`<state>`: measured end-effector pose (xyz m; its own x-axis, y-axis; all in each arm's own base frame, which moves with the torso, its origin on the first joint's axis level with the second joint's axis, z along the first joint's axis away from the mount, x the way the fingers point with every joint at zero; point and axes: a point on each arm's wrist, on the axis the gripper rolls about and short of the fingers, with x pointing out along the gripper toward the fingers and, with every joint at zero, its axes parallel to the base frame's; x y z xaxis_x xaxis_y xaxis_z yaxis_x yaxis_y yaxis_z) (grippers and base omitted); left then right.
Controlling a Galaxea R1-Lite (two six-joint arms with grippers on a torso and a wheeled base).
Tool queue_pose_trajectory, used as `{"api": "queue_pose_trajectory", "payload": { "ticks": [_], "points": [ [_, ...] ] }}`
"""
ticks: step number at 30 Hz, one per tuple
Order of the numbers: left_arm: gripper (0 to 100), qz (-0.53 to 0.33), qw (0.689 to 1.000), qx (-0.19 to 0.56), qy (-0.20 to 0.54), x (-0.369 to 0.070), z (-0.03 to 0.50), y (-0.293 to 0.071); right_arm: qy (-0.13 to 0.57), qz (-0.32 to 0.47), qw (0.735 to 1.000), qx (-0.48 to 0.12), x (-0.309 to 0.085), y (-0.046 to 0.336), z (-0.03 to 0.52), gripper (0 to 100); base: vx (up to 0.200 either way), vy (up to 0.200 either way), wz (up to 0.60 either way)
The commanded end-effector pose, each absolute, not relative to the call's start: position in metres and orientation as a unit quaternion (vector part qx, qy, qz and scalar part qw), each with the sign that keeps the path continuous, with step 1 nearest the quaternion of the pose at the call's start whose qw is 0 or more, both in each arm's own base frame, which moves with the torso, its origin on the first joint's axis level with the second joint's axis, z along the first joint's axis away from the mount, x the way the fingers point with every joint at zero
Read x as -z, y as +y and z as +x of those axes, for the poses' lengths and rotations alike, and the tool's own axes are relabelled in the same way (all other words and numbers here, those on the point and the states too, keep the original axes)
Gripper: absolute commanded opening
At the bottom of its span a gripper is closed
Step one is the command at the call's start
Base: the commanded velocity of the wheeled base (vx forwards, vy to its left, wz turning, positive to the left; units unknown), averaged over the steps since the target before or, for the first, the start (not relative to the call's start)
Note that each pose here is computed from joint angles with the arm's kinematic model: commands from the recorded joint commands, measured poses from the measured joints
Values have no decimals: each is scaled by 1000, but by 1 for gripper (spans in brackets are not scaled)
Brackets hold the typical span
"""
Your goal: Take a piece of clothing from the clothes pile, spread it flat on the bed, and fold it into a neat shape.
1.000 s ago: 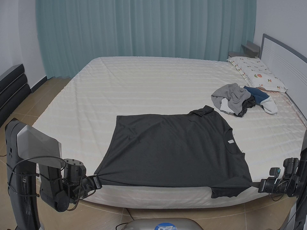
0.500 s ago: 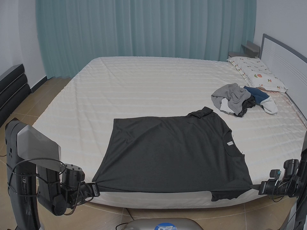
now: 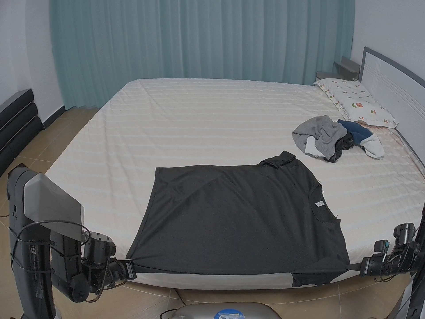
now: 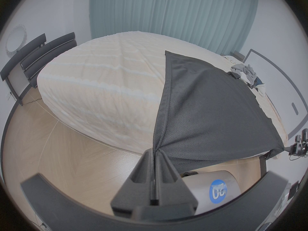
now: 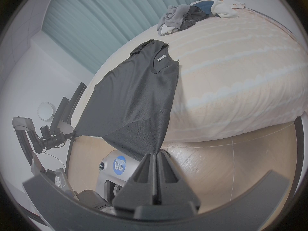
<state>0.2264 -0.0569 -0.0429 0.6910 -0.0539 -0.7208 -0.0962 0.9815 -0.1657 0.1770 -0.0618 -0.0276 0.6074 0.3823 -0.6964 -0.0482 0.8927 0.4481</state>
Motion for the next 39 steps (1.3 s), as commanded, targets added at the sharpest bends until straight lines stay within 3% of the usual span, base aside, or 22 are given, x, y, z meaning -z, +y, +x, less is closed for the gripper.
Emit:
{"api": "queue_pose_trajectory", "payload": {
  "ticks": [1, 10, 13, 19, 28, 39],
  "points": [
    [0, -96, 917, -9, 386, 42, 227, -57, 412, 188, 883, -125, 19, -60, 174, 0, 0, 0, 0],
    [0, -134, 932, -12, 337, 36, 247, -60, 333, 185, 911, -156, -1, -62, 186, 0, 0, 0, 0],
    [0, -214, 935, -23, 282, 28, 275, -67, 299, 195, 920, -159, -7, -68, 216, 0, 0, 0, 0],
    [0, -285, 929, -22, 236, 21, 300, -76, 280, 242, 915, -161, -15, -65, 248, 0, 0, 0, 0],
    [0, -339, 921, -18, 193, 10, 320, -79, 276, 248, 912, -174, -23, -66, 282, 0, 0, 0, 0],
    [0, -355, 914, -36, 191, 5, 315, -68, 248, 287, 908, -177, -53, -63, 281, 0, 0, 0, 0]
  ]
}}
